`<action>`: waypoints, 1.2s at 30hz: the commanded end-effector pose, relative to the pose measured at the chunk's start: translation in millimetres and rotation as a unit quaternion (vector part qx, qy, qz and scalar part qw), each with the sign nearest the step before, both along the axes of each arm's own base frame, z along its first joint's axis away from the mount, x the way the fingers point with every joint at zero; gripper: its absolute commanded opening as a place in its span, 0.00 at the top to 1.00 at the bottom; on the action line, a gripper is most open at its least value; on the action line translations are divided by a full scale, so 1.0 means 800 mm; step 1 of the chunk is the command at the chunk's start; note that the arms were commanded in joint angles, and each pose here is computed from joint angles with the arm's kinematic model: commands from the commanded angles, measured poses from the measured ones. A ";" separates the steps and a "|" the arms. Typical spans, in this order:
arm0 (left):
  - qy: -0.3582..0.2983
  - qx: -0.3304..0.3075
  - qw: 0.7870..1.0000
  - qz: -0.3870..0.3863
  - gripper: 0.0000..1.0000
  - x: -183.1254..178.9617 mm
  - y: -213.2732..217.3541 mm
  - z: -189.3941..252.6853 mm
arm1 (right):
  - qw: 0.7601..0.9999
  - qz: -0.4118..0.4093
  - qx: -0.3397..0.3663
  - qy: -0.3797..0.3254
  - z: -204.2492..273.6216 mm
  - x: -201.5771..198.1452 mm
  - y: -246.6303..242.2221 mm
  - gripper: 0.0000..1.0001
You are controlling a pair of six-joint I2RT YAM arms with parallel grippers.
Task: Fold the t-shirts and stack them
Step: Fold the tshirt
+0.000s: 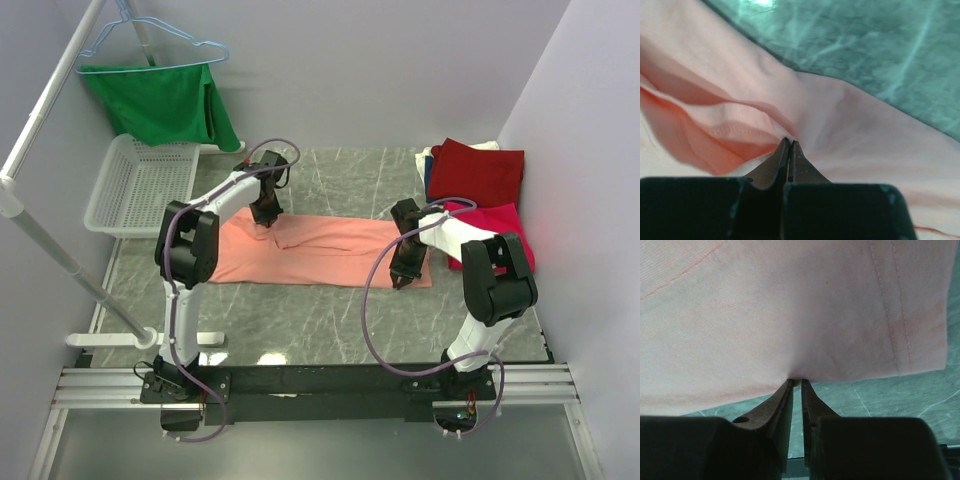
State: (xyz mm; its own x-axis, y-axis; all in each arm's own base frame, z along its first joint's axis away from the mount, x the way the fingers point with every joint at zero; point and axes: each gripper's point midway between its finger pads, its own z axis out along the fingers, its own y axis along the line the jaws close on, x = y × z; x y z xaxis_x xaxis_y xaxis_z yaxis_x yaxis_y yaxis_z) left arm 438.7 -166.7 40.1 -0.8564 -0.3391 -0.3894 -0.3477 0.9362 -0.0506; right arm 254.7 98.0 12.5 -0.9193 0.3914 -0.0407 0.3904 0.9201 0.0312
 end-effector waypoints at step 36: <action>-0.131 0.052 0.990 0.020 0.50 -0.048 0.042 0.102 | 1.000 0.015 0.006 -0.002 -0.015 0.003 0.018 0.77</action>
